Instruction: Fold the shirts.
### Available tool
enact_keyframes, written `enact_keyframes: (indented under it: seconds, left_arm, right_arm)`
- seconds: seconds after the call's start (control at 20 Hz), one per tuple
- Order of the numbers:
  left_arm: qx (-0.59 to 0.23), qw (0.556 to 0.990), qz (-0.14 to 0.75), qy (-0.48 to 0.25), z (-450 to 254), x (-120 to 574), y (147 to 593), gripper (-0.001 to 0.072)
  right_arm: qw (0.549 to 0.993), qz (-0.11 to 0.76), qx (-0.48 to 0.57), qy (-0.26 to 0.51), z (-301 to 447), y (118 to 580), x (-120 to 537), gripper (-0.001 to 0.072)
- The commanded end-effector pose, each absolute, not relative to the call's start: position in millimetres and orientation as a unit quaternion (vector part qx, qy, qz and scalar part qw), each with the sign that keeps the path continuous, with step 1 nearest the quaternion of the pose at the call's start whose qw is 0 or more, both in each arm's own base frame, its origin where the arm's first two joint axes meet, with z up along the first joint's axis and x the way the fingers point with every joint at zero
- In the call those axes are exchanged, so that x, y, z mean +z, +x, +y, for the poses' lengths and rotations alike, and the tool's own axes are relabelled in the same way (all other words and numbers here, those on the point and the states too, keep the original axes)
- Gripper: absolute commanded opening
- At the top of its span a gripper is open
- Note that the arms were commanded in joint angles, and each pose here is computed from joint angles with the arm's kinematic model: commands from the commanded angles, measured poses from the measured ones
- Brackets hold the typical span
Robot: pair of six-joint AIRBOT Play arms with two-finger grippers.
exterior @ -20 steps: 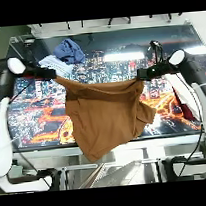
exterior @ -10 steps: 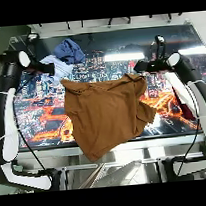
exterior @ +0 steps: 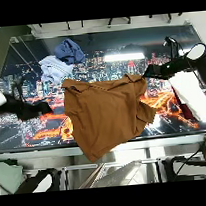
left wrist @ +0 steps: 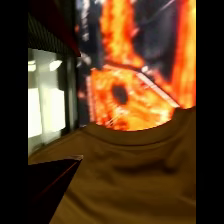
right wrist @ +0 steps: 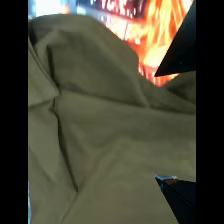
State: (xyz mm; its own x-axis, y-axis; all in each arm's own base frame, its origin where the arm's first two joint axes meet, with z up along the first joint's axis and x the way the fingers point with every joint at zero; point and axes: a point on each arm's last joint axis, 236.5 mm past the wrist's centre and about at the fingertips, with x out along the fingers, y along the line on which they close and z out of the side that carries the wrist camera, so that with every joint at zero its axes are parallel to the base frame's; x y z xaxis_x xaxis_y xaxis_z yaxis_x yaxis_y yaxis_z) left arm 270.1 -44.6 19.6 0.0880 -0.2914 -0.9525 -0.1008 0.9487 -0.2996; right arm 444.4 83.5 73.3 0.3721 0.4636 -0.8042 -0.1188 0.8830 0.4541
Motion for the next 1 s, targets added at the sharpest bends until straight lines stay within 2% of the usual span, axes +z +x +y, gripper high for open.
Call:
enact_keyframes:
  seconds: [0.0, 0.15, 0.4, 0.95]
  left_arm:
    - [-0.107, 0.633, 0.723, -0.253, -91, -33, 177, 0.07]
    - [-0.103, 0.622, 0.73, -0.263, -98, -58, 154, 0.07]
    - [-0.138, 0.595, 0.733, -0.299, -132, -68, 146, 0.07]
    - [-0.161, 0.561, 0.785, -0.207, -176, -116, 159, 0.07]
  right_arm:
    - [0.796, 0.523, 0.228, 0.202, 117, 435, 94, 0.0704]
    - [0.789, 0.523, 0.251, 0.203, 138, 430, 99, 0.0701]
    - [0.788, 0.521, 0.269, 0.19, 155, 422, 106, 0.0699]
    - [0.79, 0.517, 0.273, 0.183, 156, 415, 116, 0.0699]
